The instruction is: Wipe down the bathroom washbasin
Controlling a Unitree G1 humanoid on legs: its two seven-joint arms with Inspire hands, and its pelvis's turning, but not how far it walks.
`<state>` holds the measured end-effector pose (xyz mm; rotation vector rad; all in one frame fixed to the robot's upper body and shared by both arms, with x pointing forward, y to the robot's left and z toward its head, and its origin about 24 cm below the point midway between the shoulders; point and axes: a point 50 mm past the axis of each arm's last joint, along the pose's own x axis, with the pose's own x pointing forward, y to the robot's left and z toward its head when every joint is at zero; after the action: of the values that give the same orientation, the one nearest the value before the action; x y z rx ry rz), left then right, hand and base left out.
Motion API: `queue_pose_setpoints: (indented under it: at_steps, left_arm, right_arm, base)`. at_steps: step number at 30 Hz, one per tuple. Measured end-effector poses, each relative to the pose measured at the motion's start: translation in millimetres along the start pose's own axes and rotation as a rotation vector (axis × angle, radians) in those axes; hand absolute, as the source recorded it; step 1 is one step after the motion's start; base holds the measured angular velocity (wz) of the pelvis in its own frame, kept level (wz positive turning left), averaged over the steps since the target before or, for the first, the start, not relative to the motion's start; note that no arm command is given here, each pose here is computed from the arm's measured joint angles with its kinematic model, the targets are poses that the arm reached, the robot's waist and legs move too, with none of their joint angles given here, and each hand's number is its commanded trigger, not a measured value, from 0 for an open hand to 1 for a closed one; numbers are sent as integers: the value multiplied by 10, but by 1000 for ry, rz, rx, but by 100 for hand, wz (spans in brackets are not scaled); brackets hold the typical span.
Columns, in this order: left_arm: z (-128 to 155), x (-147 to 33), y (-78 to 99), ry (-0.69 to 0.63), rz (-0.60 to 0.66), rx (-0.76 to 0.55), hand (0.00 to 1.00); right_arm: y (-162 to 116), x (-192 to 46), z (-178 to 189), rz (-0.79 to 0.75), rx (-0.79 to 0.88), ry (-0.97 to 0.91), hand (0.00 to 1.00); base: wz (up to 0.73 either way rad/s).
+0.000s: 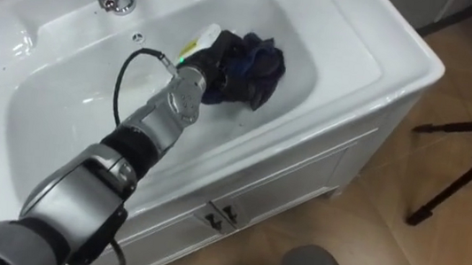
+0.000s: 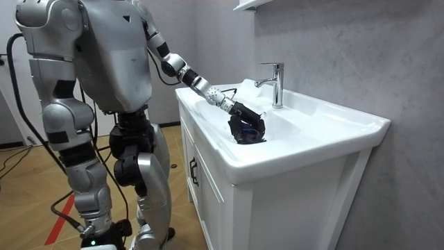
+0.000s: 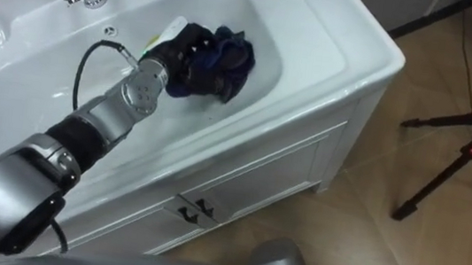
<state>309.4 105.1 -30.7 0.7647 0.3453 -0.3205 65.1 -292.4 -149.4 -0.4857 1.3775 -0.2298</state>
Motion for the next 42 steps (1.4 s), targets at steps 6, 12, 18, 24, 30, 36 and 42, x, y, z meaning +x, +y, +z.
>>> queue_pose_setpoints:
  at_steps: [6, 12, 18, 24, 30, 36, 42]
  left_arm:
    - [-64, -33, -71, 13, -32, -8, 100]
    - [-295, -143, -173, 47, -36, -29, 100]
    - [-734, -336, -141, 159, 18, -74, 100]
    - [-1142, -551, 31, 253, 78, 131, 100]
    - [-1434, -761, 159, 313, 80, 401, 100]
    - [-1616, -951, 270, 334, 93, 567, 100]
    - [-1704, -1086, 445, 340, 107, 687, 100]
  right_arm:
    - [17, -2, 7, 4, 8, -2, 0]
    - [35, -10, -30, 5, 33, -7, 0]
    - [43, -21, -179, -13, 73, 41, 0]
    - [15, -31, -255, -27, 56, 43, 0]
    - [-80, -20, -222, -32, 38, 24, 0]
    - [-273, -12, -230, -69, 64, 18, 0]
    - [-393, -11, -218, -98, 116, 4, 0]
  base:
    - [4]
    - [-4]
    - [4]
    - [-4]
    - [3]
    - [-5]
    - [-4]
